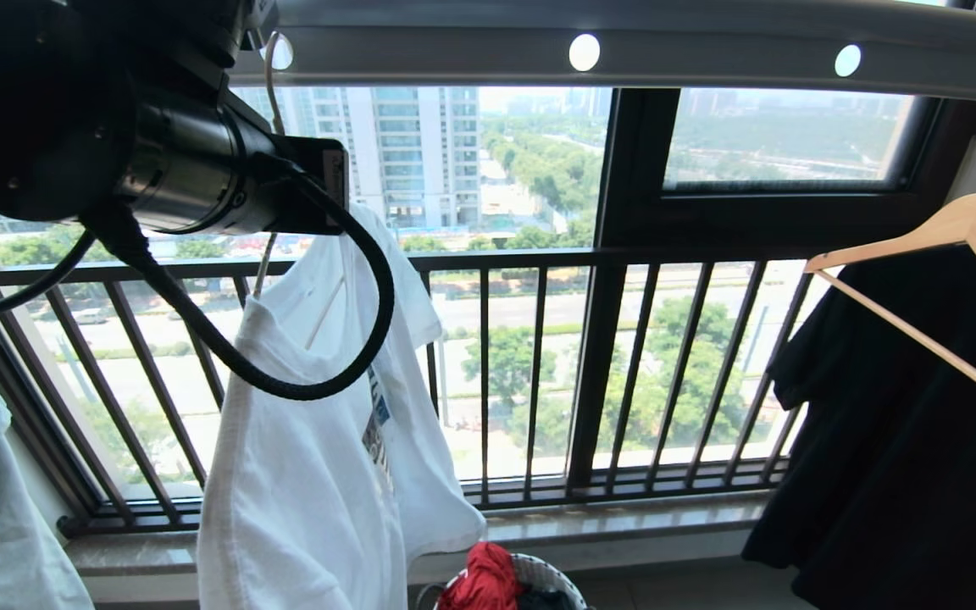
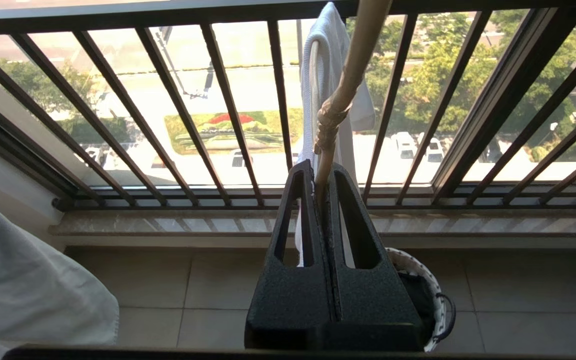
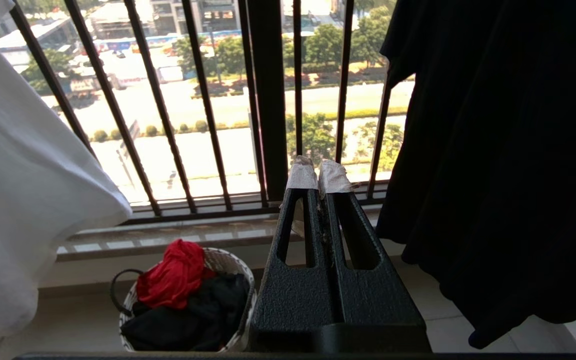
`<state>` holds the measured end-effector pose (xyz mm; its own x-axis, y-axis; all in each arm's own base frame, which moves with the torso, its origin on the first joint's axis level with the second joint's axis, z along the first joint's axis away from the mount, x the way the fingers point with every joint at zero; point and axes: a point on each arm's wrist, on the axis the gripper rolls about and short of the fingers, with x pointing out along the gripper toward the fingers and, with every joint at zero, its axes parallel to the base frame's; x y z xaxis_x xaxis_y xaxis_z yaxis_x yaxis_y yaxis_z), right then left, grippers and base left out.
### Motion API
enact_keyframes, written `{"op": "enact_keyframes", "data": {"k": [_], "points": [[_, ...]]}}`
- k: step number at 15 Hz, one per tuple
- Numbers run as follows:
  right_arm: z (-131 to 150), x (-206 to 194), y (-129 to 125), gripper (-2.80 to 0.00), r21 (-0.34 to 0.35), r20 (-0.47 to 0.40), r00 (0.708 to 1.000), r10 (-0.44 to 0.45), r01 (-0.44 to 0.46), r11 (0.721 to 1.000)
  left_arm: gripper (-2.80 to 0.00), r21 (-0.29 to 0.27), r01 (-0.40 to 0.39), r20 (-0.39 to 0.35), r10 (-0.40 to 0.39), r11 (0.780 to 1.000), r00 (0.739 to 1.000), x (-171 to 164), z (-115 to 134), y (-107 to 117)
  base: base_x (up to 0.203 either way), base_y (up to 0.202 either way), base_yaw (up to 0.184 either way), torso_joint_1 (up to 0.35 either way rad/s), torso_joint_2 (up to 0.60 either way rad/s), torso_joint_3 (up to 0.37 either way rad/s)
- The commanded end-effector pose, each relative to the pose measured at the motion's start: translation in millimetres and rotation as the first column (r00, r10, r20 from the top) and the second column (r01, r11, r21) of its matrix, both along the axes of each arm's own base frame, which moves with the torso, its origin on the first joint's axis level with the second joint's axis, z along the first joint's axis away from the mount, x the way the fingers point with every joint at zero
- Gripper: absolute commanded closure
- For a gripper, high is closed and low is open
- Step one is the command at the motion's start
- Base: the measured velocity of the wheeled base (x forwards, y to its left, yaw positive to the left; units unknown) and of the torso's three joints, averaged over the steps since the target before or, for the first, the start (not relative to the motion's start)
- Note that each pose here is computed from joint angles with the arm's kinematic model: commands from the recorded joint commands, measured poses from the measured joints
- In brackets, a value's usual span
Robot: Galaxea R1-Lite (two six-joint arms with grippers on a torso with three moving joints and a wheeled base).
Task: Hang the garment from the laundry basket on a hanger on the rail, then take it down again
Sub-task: Take the clothes off the clothes rack
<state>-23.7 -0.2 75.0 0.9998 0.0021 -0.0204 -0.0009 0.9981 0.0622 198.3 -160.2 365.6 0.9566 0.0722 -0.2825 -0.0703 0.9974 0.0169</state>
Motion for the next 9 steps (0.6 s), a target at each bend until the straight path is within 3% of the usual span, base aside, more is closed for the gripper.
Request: {"op": "enact_keyframes", "data": {"k": [1, 5, 7, 9], "points": [[0, 0, 0, 0.00, 0.001, -0.001, 1.000, 0.001, -0.001, 1.000, 0.00, -0.052, 0.025, 0.039, -0.023, 0.998, 0.999, -15, 14, 15, 0.000, 0.000, 0.000, 0.000, 0.00, 0.000], [0, 0, 0, 0.00, 0.001, 0.000, 1.000, 0.001, -0.001, 1.000, 0.00, -0.139, 0.168, 0.050, -0.162, 0.976, 0.986, -23, 4, 32, 0.000, 0.000, 0.000, 0.000, 0.00, 0.000], [0, 0, 0, 0.00, 0.001, -0.001, 1.000, 0.001, -0.001, 1.000, 0.00, -0.202, 0.277, 0.077, -0.266, 0.940, 0.961, -20, 2, 46, 0.000, 0.000, 0.000, 0.000, 0.00, 0.000], [0, 0, 0, 0.00, 0.001, -0.001, 1.000, 0.001, -0.001, 1.000, 0.00, -0.238, 0.341, 0.116, -0.322, 0.909, 0.940, -12, 3, 56, 0.000, 0.000, 0.000, 0.000, 0.00, 0.000]]}}
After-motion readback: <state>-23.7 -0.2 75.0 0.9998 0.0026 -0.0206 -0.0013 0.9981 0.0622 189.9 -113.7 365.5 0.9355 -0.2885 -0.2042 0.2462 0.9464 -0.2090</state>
